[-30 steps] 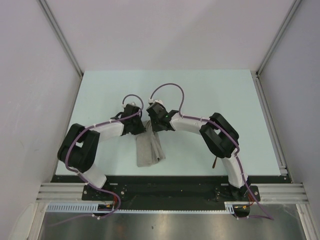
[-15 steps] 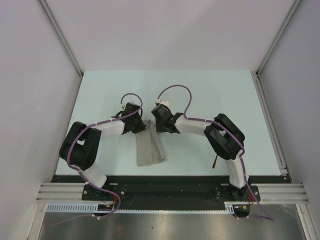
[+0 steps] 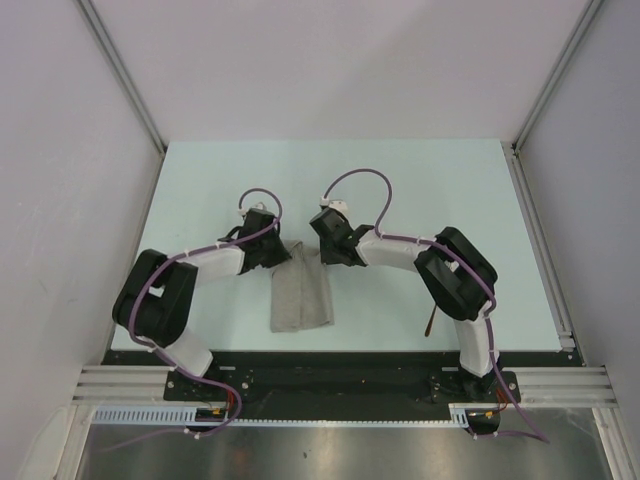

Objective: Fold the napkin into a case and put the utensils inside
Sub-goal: Fold the 2/3-rectangle-folded napkin at the center of the board.

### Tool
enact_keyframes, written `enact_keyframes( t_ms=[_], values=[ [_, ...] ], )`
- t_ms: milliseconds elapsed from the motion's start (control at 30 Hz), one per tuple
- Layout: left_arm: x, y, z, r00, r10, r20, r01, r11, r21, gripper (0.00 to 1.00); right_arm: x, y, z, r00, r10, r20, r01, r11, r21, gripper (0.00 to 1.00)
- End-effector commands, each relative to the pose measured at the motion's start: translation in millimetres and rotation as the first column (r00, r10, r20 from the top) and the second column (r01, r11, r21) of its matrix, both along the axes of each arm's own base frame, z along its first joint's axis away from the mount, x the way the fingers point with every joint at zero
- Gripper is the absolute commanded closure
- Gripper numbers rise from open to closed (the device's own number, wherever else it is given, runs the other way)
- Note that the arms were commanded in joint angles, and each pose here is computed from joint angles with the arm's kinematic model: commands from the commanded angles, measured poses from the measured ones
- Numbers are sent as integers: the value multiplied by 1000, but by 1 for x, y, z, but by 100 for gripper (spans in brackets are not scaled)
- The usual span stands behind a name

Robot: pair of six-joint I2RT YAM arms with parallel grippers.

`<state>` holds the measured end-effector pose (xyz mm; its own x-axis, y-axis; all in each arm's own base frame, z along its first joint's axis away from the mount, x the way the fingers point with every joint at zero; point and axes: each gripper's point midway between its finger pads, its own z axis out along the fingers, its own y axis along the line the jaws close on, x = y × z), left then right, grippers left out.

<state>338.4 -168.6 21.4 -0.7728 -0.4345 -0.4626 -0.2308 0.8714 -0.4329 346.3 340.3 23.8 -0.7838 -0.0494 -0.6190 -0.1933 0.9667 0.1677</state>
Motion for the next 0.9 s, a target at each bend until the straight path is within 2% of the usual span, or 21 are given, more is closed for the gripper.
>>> enact_keyframes(
  t_ms=[0,67,267,367,433,567,600,667,867],
  values=[
    [-2,5,14,998,-52,35,52,999,7,77,2,-10,6,1000,11,-8,-11,1000,6,100],
    [-3,-5,25,992,-106,62,108,994,-33,71,0,-2,7,999,39,-26,-39,999,37,100],
    [-10,-13,52,981,-144,130,154,985,-73,63,-4,1,16,999,17,-47,-14,998,59,100],
    [-18,-21,62,974,-168,150,185,976,-113,62,-3,-4,31,1000,-6,12,6,1000,13,100],
    [-24,-29,68,964,-204,168,228,963,-142,60,-3,-2,36,1000,2,18,-2,1000,27,100],
    [-35,-48,77,943,-275,186,308,934,-182,50,-5,6,39,1000,14,-8,-13,998,58,100],
    [-39,-52,76,940,-287,183,320,929,-185,50,-8,10,38,999,30,-32,-28,996,83,99],
    [-43,-57,75,934,-305,188,336,927,-168,48,-11,14,37,998,34,-55,-28,994,110,85],
    [-52,-66,77,917,-331,223,365,921,-136,46,-18,18,45,995,62,-80,-46,981,190,77]
  ],
)
